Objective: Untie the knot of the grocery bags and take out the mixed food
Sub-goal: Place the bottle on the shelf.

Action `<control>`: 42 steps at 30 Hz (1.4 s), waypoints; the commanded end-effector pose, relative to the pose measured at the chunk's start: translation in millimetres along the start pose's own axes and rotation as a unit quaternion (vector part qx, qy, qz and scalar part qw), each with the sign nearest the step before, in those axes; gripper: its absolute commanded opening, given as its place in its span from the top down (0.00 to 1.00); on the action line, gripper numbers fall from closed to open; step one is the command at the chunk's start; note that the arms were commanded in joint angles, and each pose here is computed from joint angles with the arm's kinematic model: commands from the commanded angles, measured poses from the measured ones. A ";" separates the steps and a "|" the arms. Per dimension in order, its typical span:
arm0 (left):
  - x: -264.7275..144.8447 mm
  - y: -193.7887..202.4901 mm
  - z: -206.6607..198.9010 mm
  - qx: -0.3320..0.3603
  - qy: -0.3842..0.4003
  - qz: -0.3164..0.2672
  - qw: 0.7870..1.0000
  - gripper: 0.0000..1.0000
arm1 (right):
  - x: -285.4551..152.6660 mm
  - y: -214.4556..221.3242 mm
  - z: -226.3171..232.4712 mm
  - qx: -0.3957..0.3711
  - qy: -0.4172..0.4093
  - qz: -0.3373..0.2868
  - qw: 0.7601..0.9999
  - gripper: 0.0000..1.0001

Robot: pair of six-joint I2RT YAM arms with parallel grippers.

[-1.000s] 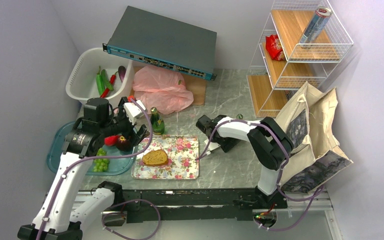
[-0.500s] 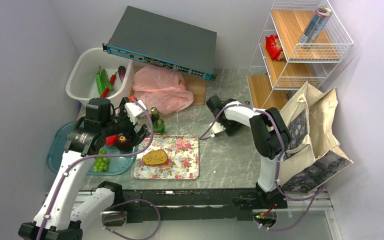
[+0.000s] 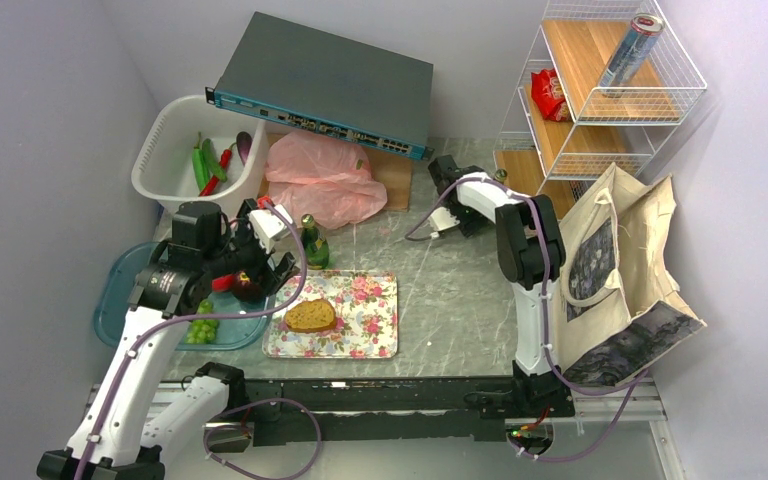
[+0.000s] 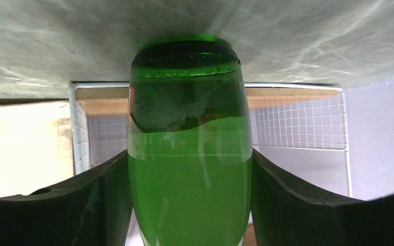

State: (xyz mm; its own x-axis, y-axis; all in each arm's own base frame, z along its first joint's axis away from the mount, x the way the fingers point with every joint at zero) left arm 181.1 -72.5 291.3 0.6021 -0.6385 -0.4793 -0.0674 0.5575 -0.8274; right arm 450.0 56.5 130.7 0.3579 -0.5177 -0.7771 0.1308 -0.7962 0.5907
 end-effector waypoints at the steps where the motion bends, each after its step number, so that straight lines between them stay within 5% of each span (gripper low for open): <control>1: -3.6 -1.8 1.9 0.005 -0.020 -0.008 1.000 0.01 | -6.6 29.4 -10.6 0.000 0.005 0.043 0.999 0.63; 17: 2.7 1.5 1.9 -0.001 -0.014 -0.009 1.000 0.00 | 9.0 75.9 -63.6 0.037 0.010 0.050 0.998 0.62; 42: 8.8 8.9 -2.3 -0.015 -0.005 -0.009 1.000 0.01 | 38.2 115.6 -87.1 0.025 0.037 0.094 0.995 0.62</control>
State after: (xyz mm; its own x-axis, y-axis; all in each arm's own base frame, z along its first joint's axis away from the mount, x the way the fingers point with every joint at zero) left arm 184.0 -73.3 273.0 0.5991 -0.6295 -0.4948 -0.1090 0.5481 -0.8293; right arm 545.6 -20.4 144.5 0.3519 -0.5845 -0.7311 0.1035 -0.7520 0.6510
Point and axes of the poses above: each gripper's point midway between its finger pads, its own x axis out along the fingers, its own z axis along the line the jaws close on, y = z × x, the point moved 8 cm from there along -x, back along the fingers, and after that the axes turned 8 degrees about x, right-handed, at the moved point
